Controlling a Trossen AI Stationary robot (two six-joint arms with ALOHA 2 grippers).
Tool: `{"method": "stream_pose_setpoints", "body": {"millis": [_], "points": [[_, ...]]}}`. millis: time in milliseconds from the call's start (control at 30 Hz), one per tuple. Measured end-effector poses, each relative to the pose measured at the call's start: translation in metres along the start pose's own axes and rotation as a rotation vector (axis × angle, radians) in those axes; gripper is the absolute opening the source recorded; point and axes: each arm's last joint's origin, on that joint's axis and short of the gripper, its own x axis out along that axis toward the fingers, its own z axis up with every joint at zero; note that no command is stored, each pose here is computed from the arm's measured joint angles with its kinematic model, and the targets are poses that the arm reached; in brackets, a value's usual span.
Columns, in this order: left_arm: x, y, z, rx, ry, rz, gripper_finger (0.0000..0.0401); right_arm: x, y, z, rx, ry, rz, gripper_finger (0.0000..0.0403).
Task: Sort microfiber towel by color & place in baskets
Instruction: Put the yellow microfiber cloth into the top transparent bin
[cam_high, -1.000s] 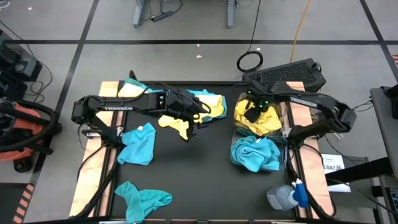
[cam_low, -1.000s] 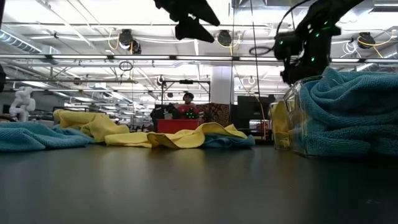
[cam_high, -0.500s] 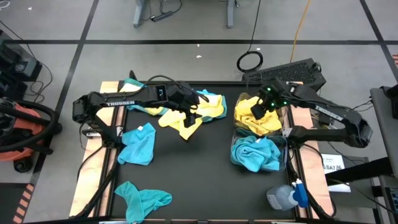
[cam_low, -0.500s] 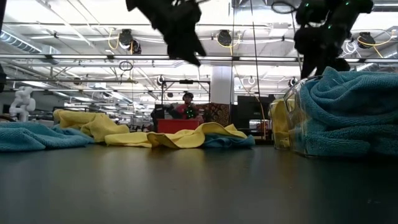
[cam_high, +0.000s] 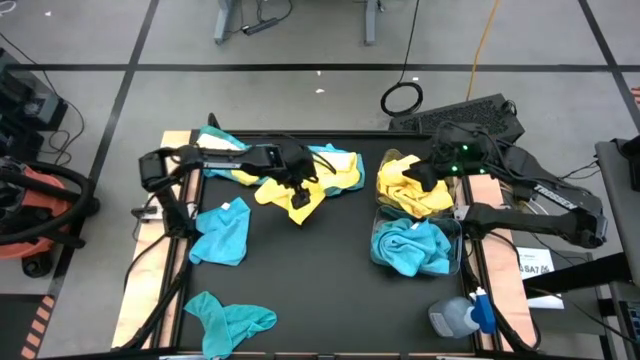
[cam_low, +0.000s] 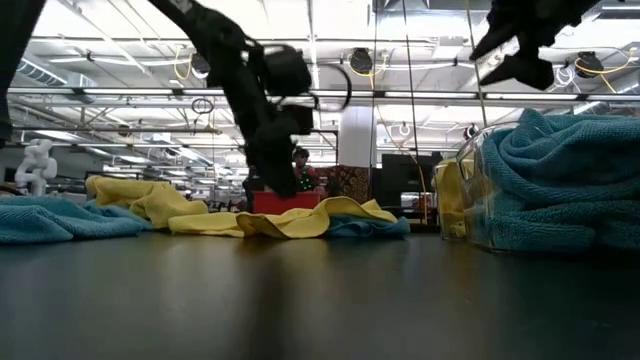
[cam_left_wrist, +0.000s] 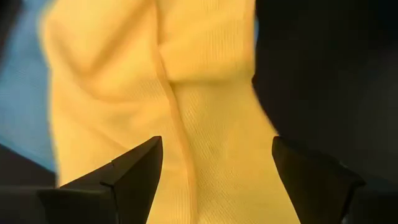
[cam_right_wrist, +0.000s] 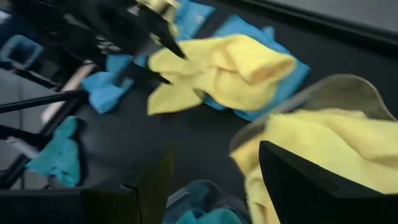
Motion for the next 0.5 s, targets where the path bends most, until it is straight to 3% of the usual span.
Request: {"method": "stream_pose_setpoints", "body": {"millis": [300, 400, 500], "points": [[0.058, 0.003, -0.021, -0.09, 0.192, -0.002, 0.0296, -0.009, 0.012, -0.003, -0.041, -0.05, 0.093, 0.0226], [0.065, 0.002, -0.026, -0.093, 0.237, -0.007, 0.0254, -0.009, 0.014, -0.004, -0.052, -0.037, 0.107, 0.0226], [0.065, -0.001, -0.026, -0.089, 0.245, -0.024, 0.0184, -0.008, 0.017, -0.006, -0.063, -0.027, 0.12, 0.0226]]}}
